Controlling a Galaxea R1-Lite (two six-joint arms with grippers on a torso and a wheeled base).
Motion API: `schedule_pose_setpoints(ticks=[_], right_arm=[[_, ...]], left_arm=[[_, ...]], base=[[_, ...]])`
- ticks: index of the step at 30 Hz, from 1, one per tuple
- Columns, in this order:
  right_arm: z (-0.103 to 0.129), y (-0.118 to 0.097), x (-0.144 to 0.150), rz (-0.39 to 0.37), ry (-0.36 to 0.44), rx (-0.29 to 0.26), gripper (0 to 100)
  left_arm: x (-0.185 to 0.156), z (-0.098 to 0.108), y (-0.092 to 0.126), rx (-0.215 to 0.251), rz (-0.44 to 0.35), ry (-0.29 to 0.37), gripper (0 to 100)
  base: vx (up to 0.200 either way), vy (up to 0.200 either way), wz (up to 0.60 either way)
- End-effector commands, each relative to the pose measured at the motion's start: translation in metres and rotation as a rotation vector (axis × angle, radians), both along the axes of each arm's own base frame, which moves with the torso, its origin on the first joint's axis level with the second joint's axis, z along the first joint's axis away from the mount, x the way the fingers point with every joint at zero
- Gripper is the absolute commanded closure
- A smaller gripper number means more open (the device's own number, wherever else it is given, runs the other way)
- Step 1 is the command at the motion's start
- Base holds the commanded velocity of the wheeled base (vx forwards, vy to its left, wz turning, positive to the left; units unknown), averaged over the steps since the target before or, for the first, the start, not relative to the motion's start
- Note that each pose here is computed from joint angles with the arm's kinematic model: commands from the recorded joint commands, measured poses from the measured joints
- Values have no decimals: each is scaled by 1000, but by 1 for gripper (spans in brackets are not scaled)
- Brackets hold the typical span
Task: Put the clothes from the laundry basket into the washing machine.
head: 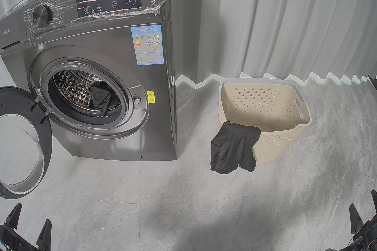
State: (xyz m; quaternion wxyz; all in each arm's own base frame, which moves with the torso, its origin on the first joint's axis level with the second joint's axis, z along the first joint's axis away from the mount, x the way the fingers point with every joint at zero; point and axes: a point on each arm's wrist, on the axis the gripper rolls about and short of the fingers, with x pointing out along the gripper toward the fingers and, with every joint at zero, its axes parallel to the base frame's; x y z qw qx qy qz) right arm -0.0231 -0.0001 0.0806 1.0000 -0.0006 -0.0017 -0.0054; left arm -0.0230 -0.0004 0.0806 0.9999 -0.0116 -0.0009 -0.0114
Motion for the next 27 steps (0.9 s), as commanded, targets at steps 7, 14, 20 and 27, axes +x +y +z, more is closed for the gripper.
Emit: schedule_pose_setpoints(ticks=[7,14,20,27], right_arm=[[-5,0,0,0,3,0,0],[-5,0,0,0,3,0,0],[-5,0,0,0,3,0,0],[-5,0,0,0,3,0,0]], left_arm=[[0,-5,0,-6,1,2,0],[0,-5,0,-14,1,2,0],[0,-5,0,-12,1,2,0],[0,-5,0,-11,1,2,0]], base=[[29,0,0],[200,0,0],[133,0,0],[0,-86,0]])
